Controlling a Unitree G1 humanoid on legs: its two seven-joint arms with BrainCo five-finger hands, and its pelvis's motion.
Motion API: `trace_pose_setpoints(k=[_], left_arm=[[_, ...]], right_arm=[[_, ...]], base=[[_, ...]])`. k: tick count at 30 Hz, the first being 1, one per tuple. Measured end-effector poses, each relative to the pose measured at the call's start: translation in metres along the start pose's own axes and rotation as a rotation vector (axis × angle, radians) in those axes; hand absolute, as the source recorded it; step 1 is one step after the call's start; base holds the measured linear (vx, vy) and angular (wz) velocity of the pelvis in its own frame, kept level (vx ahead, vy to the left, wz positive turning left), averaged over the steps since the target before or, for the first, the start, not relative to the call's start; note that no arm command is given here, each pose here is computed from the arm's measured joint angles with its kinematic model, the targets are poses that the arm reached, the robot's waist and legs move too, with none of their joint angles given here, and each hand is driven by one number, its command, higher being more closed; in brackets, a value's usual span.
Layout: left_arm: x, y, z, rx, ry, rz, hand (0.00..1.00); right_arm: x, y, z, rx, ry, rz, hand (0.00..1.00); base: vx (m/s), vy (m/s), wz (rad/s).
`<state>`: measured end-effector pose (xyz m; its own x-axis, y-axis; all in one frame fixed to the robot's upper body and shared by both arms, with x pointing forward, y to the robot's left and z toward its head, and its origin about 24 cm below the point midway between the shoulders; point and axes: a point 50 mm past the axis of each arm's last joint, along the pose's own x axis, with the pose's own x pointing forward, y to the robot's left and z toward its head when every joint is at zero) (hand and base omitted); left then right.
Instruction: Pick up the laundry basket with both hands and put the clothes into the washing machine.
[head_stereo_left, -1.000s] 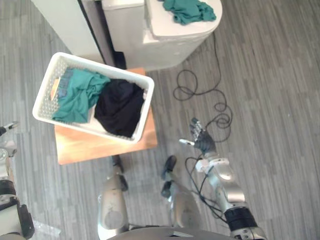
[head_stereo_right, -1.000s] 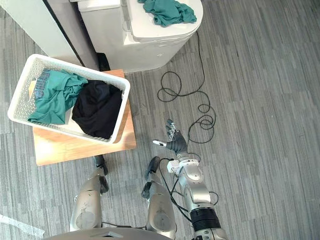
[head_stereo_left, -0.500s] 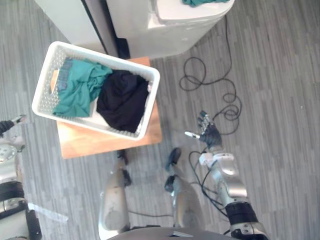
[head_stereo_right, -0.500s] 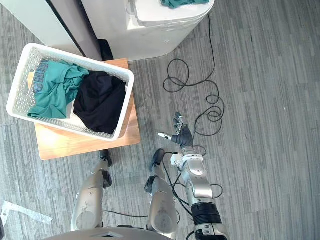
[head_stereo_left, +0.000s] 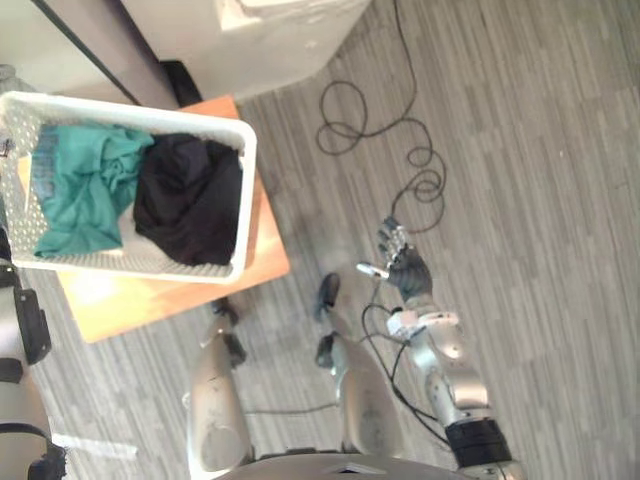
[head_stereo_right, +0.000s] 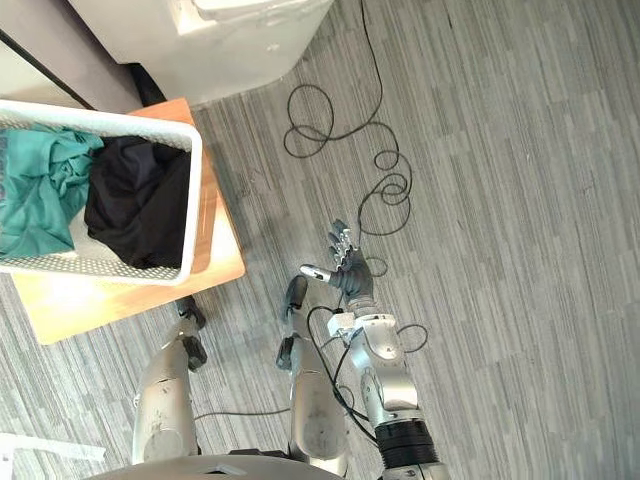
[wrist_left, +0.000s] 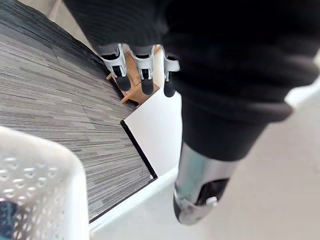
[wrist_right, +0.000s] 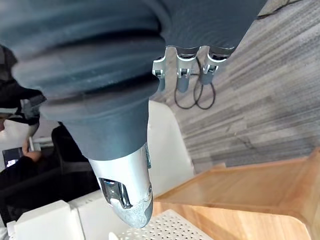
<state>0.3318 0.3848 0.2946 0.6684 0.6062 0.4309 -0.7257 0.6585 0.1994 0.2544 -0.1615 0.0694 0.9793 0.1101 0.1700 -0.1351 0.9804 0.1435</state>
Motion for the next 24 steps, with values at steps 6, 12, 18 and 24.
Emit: trace_pose_setpoints(k=[6,12,18,24], left_arm=[[-0.001,-0.005,0.0,-0.009,0.004,-0.01,0.0],[-0.01,0.004,-0.028,-0.009,0.072,0.016,0.0],[-0.018,0.016,-0.048,0.009,0.126,0.04,0.0],[-0.031,0.022,-0.079,0.074,0.218,0.031,0.0]], right_arm=[[-0.003,0.003,0.003,0.041,-0.016,0.005,0.0],[-0.007,0.009,0.01,0.046,-0.055,0.028,0.0],[-0.007,0.009,0.01,0.045,-0.052,0.028,0.0],[-0.008,0.01,-0.004,0.03,0.007,0.03,0.0]], base=[[0.02,-0.041,-0.06],[0.08,-0.05,-0.16],[0.05,-0.021,0.01],[0.04,-0.036,0.08]])
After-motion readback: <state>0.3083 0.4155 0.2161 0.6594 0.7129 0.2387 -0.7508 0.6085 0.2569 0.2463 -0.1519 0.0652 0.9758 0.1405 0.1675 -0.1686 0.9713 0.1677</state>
